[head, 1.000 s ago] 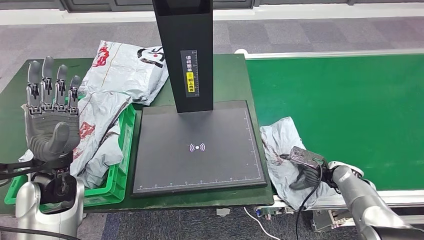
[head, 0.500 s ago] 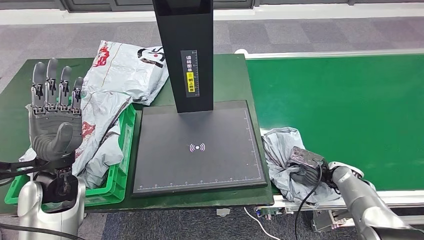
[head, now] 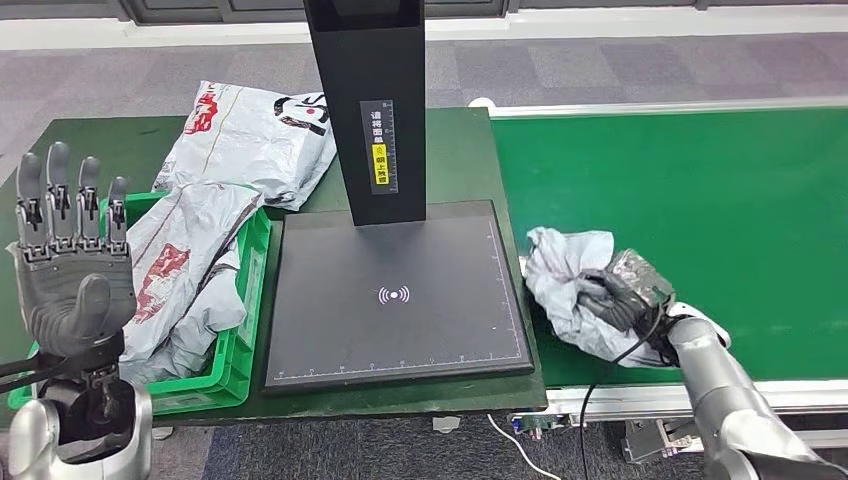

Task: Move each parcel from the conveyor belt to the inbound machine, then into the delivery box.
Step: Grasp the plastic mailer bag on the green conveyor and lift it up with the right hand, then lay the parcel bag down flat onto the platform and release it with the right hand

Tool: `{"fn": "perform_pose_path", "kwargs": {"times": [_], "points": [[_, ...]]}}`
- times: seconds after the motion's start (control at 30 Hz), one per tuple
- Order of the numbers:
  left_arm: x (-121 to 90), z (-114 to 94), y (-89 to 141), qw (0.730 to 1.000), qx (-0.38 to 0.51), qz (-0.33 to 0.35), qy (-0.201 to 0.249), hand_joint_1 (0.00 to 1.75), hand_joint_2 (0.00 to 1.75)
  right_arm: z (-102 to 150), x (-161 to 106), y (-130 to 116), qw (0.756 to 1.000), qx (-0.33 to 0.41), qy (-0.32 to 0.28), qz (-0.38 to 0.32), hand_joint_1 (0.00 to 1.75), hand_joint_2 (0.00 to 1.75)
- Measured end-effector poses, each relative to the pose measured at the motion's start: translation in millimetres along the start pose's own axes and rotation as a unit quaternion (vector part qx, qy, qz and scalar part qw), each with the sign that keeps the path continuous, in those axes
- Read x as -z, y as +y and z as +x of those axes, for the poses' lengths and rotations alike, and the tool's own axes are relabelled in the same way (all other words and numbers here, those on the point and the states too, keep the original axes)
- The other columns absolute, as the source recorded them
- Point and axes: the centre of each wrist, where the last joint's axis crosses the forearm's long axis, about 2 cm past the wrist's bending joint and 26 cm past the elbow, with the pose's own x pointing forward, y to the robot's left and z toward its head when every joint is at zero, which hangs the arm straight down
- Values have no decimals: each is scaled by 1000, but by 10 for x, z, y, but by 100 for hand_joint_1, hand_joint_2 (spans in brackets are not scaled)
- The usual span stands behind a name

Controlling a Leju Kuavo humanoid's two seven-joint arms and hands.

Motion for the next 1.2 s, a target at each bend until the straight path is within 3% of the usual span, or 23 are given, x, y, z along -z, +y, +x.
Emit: {"fn": "perform_pose_path", "kwargs": {"times": [0.17,0.33,0.57,0.73,0.93,1.07,1.2], "points": [[-72,47,29,1000,17,13,-2,0,175,362,181,102,990,79,-95,-70,175,175],[-89,72,42,999,24,21,-5,0,175,747,252,200,982,66,-148,-94,175,175],[-101,81,41,999,25,24,-4,0,175,1029,229,262,972,50,-200,-113,175,175],[-51,65,35,1000,20,24,-3,0,175,1327,345,443,975,23,-198,-102,175,175],[94,21,5,1000,13,19,-4,0,175,1662,710,771,978,-6,-199,-65,175,175],[205,-24,-40,1000,6,14,-2,0,175,1807,1013,1000,982,-11,-182,-36,175,175],[249,-58,-70,1000,1,10,0,0,175,1868,1155,1157,985,-9,-174,-13,175,175]]}}
